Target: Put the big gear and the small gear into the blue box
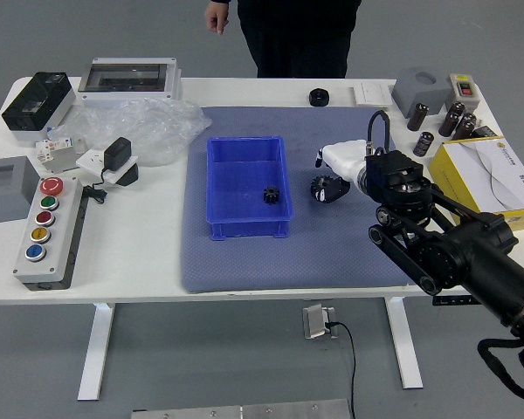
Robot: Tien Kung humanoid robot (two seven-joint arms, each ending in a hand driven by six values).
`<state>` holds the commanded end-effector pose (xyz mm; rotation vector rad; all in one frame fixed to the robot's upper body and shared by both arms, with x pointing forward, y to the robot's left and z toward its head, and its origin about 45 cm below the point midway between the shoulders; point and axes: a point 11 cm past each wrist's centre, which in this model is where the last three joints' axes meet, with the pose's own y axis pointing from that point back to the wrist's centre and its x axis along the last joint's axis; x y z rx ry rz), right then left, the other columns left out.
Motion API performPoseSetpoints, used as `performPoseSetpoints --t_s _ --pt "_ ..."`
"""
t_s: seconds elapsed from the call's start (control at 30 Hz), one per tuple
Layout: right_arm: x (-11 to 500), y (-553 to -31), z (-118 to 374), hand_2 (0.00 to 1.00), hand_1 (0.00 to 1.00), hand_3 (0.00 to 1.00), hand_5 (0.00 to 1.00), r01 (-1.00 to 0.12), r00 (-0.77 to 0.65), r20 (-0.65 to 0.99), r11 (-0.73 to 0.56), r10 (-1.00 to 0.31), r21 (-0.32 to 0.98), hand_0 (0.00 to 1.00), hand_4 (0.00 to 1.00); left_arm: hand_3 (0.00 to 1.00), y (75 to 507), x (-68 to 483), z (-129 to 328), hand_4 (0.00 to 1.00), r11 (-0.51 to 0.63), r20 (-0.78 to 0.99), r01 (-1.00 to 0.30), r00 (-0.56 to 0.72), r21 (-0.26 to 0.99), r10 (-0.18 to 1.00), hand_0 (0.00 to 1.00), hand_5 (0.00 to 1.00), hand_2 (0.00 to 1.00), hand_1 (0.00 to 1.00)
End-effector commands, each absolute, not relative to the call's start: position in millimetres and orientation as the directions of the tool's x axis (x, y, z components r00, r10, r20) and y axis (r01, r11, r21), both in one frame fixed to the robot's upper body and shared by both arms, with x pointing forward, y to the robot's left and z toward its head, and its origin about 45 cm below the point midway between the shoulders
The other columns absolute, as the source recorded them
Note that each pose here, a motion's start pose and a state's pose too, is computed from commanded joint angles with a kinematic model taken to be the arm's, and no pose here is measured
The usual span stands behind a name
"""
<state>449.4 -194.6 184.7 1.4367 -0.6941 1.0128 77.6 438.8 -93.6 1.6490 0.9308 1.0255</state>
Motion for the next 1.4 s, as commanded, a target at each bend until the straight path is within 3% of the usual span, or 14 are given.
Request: performPoseSetpoints --t_s 1.4 --pt "454.8 -194.2 159.9 0.717 0.621 0.745 0.327 -0.84 0.519 0.84 -0.087 0.159 0.536 0.652 0.732 0.756 437.8 82.6 -93.1 0.661 -0.262 0.207 0.107 0.366 0.959 0.907 0.828 0.357 0.776 0.786"
